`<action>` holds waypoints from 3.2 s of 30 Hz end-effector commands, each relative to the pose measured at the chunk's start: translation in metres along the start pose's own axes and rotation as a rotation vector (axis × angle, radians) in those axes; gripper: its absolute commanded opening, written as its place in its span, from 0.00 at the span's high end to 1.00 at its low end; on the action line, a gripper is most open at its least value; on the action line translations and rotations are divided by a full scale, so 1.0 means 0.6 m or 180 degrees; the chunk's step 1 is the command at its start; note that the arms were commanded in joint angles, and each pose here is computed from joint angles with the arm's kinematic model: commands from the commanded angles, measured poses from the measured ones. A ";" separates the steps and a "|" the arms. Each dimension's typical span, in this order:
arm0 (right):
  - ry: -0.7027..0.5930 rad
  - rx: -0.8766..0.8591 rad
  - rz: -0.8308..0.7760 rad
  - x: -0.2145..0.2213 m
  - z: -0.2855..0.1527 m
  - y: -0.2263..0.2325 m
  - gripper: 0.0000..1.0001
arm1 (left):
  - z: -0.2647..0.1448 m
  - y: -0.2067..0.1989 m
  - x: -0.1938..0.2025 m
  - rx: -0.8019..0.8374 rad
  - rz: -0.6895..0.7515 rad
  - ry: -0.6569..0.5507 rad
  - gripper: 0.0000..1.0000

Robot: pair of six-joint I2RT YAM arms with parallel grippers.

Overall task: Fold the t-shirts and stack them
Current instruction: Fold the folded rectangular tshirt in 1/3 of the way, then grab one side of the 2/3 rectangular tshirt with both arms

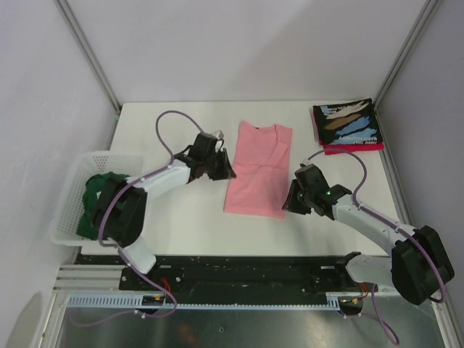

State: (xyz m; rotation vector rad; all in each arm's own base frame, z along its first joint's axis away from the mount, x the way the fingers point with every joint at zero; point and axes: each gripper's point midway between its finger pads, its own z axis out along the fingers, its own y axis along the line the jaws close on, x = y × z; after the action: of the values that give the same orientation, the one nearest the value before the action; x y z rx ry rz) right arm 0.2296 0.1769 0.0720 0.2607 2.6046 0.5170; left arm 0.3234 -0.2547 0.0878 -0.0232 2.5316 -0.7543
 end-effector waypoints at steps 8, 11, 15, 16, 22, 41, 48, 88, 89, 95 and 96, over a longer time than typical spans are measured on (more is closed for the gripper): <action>0.0007 -0.0268 0.0014 -0.002 0.049 0.050 0.75 | 0.099 -0.043 -0.084 0.0183 0.0134 -0.0023 0.85; 0.0100 -0.0193 -0.0005 0.014 0.070 0.038 0.76 | 0.109 -0.035 -0.096 0.0161 0.0101 -0.0036 0.86; 0.0212 -0.0105 0.0009 0.036 0.087 0.018 0.77 | 0.121 -0.018 -0.106 0.0129 0.0053 -0.0025 0.88; 0.0236 -0.0080 0.0010 0.041 0.090 0.012 0.77 | 0.126 -0.013 -0.107 0.0122 0.0045 -0.0015 0.89; 0.0306 0.0008 0.0014 0.056 0.099 -0.006 0.78 | 0.158 0.010 -0.114 0.0106 0.0024 0.0059 0.91; 0.0385 0.0204 -0.0009 0.081 0.085 -0.045 0.78 | 0.160 0.051 -0.206 -0.0183 0.0104 -0.0290 0.88; 0.0188 -0.0039 0.0129 0.045 0.044 -0.023 0.74 | 0.102 0.033 -0.253 -0.0166 0.0283 -0.0488 0.76; 0.0177 0.0179 0.0412 0.035 0.065 -0.049 0.70 | -0.012 0.039 0.138 -0.0057 0.0135 0.0438 0.61; 0.0181 0.0184 0.0408 0.036 0.066 -0.050 0.70 | -0.010 0.040 0.140 -0.0062 0.0138 0.0451 0.61; 0.0198 0.0205 0.0394 0.038 0.069 -0.052 0.71 | -0.001 0.044 0.153 -0.0100 0.0161 0.0535 0.60; 0.0198 0.0205 0.0389 0.038 0.069 -0.052 0.72 | 0.001 0.046 0.155 -0.0114 0.0163 0.0544 0.60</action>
State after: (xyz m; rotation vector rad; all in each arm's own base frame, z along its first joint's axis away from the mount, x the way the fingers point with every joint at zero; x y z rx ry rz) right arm 0.2244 0.1687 0.0204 0.4349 2.6827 0.5175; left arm 0.2450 -0.2384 0.0319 0.0719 2.7078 -0.6953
